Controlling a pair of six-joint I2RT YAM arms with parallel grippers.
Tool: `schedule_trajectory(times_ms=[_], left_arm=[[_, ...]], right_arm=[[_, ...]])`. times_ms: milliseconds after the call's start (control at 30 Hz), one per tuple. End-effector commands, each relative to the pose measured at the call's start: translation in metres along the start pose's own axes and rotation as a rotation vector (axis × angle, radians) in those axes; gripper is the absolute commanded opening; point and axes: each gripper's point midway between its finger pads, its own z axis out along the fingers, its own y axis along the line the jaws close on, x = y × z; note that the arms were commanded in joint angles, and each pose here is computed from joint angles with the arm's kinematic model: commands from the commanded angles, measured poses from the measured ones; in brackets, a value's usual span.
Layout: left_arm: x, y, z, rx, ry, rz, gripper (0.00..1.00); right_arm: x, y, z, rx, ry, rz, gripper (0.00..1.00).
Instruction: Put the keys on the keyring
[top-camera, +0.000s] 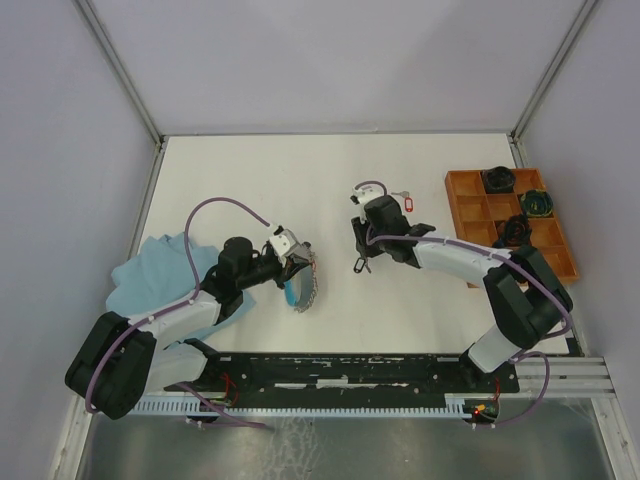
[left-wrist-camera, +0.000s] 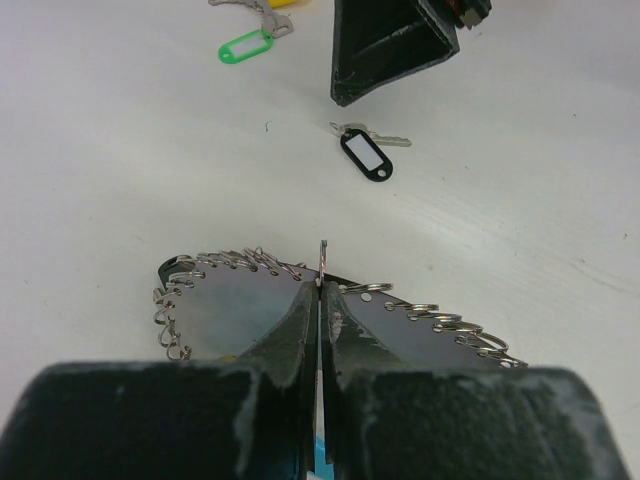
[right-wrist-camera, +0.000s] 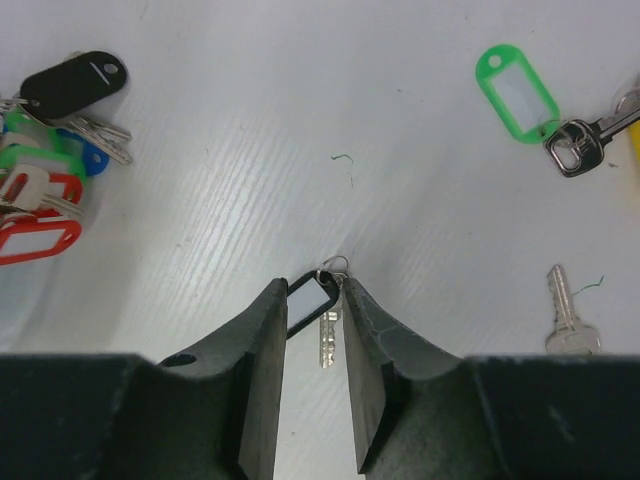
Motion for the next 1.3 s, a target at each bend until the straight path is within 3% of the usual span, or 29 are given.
schedule_trajectory(times_ms=[0, 200, 467, 1267], left_arm=[[-0.035, 0.004, 0.003, 0.003, -0.106, 0.056, 0.03], [-0.035, 0.005, 0.003, 0.0, -0.104, 0.056, 0.03], [-0.036, 0.005, 0.002, -0.006, -0.106, 0.058, 0.03], [-0.036, 0.004, 0.002, -0.004, -0.109, 0.053, 0.03]], right_arm=[[0.002, -0.001, -0.017, 0.051, 0.14, 0.053, 0.38], [-0.003, 0.004, -0.019, 0.19, 0.222, 0.038, 0.41], [-0.005, -0.002, -0.006, 0.385, 0.211, 0.038, 0.38], [-0.005, 0.002, 0.025, 0.483, 0.102, 0.069, 0.29]])
